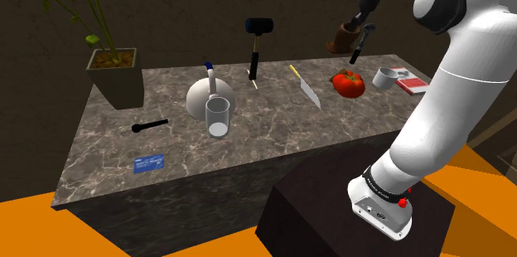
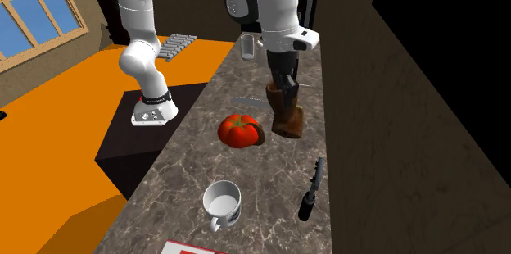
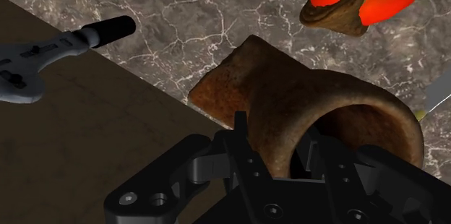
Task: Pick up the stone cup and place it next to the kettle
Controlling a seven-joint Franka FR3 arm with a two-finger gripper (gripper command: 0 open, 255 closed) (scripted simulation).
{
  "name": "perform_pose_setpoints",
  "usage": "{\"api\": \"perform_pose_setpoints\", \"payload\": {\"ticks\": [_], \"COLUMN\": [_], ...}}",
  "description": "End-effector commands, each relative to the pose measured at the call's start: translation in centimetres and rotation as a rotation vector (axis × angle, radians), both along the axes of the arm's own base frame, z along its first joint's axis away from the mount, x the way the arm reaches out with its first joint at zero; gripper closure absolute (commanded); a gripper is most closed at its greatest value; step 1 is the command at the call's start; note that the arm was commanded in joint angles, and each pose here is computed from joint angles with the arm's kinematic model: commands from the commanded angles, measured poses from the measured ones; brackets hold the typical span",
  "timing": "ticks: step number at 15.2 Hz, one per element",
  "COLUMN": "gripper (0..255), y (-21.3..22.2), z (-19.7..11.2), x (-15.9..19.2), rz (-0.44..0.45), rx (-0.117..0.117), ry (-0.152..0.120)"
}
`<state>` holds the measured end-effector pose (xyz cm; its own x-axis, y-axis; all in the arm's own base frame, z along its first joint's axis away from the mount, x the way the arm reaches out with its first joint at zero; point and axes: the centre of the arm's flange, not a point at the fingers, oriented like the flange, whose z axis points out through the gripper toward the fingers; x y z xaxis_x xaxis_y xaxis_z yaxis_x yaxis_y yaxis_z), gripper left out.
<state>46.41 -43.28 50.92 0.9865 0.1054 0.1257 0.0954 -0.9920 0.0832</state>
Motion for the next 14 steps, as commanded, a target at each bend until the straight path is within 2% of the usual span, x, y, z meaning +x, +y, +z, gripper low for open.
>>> {"api": "perform_pose_setpoints", "payload": {"ticks": [1,14], "gripper": [255,255], "y": [0.0,0.0], "z": [1.0,7.9], "x": [-0.1,-0.1], "rz": [0.0,0.0], "rx": [0.0,0.0], "ry": [-0.001,-0.001]}}
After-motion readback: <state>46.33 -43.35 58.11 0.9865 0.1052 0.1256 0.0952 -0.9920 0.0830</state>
